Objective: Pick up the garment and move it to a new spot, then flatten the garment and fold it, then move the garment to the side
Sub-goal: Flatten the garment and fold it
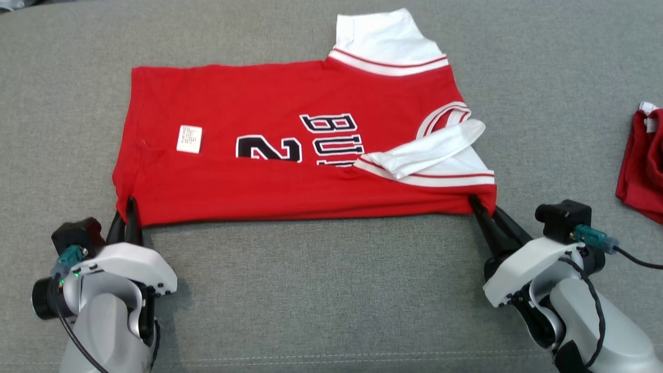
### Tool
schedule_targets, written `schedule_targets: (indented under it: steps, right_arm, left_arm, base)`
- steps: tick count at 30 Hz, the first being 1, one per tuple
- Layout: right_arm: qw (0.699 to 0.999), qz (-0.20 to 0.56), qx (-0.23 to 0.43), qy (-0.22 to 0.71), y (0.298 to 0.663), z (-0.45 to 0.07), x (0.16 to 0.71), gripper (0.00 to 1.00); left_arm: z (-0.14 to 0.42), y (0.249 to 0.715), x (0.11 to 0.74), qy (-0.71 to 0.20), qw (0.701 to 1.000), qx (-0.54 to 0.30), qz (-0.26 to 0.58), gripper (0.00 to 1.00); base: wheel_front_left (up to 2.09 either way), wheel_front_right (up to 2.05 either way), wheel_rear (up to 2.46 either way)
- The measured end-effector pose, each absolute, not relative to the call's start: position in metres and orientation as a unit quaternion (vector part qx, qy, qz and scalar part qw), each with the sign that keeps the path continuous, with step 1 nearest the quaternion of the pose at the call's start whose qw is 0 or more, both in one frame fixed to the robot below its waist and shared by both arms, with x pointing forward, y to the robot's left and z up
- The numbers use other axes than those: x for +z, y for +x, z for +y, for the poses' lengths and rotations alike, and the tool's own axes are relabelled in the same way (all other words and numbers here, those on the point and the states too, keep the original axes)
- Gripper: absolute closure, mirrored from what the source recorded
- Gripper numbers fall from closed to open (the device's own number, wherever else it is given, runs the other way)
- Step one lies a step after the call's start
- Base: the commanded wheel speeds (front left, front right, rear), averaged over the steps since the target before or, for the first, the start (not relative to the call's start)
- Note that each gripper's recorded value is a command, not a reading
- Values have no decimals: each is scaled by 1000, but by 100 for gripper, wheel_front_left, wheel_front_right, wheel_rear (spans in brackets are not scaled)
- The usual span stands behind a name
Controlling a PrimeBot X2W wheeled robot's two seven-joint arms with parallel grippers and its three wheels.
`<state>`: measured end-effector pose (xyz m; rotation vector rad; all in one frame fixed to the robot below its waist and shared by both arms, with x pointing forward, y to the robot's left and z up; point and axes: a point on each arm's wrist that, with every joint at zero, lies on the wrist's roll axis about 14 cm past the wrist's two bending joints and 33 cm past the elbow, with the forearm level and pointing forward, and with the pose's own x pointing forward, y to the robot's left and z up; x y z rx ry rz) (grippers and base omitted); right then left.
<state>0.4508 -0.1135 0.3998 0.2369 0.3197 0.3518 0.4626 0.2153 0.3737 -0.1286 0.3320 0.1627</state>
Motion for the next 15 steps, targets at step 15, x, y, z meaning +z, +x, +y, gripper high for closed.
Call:
schedule_targets:
  steps: [15]
  right_arm:
    - [959, 173, 184, 130, 404, -106, 404, 100]
  left_arm:
    - [223, 404, 373, -67, 975, 101, 184, 100]
  base:
    - [0, 0, 0]
